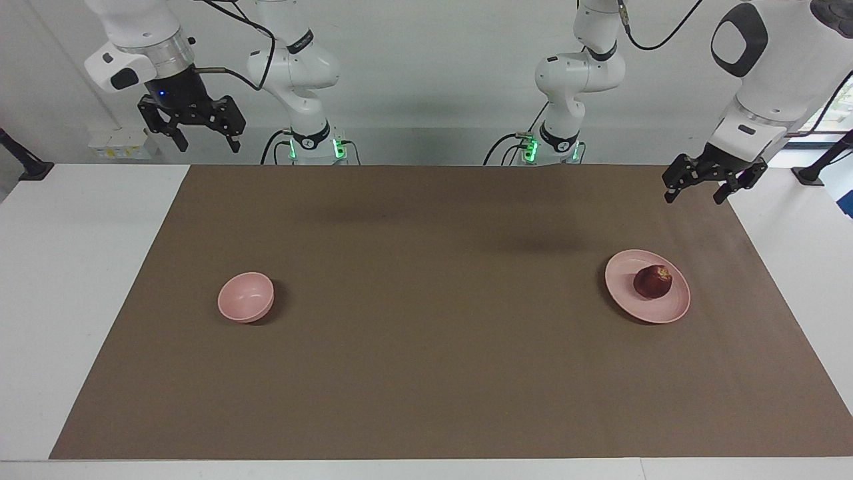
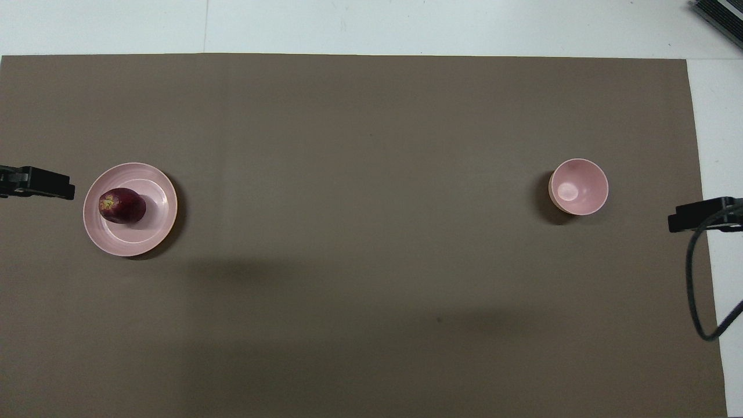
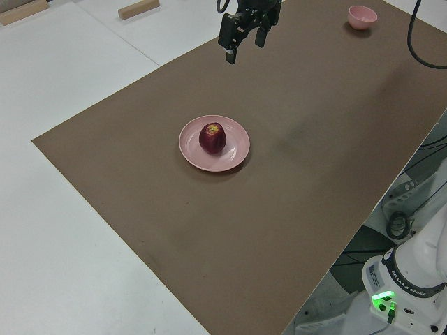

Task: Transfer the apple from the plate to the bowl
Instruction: 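Lower the left gripper onto the red apple on the pink plate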

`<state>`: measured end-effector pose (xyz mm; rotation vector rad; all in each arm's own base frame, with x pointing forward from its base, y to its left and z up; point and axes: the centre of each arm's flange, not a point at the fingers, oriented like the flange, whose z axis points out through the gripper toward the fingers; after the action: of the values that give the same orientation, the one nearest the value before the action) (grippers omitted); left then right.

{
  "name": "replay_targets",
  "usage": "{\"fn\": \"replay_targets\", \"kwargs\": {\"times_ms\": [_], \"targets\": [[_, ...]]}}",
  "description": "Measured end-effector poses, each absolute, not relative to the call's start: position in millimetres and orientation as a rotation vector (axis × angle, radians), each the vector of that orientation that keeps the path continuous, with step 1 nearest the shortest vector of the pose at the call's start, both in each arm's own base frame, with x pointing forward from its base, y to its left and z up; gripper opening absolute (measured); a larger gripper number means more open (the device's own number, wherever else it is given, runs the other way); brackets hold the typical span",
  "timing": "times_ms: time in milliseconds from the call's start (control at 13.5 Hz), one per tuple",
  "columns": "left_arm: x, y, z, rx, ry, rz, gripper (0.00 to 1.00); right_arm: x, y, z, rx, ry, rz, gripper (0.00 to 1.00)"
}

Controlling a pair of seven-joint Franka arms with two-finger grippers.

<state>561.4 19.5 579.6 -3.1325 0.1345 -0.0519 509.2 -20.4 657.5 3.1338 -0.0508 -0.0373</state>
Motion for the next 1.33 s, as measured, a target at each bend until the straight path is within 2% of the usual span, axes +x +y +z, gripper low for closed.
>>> {"fn": "replay_targets", "kwargs": {"times_ms": [370,741,963,1333], "targets": [[572.0,43.8,521.1,-3.134,0.070,-0.059,1.00,509.9,-17.6,651.6,3.134,-0.042,-0.056,1.00],[578.2,48.2,489.3,-3.128,0.060,-0.130,1.00,512.2,-15.7,646.5,3.134,-0.036,-0.051,1.00],[573.4,47.8,468.2,-3.134,0.060,-0.074,1.00,513.6,-15.6,645.6,3.135,-0.036,-0.039,1.00],[583.3,48.4,379.6,-3.139,0.061,-0.041,1.00,513.6,-13.3,644.1,3.135,-0.029,-0.044,1.00]]}}
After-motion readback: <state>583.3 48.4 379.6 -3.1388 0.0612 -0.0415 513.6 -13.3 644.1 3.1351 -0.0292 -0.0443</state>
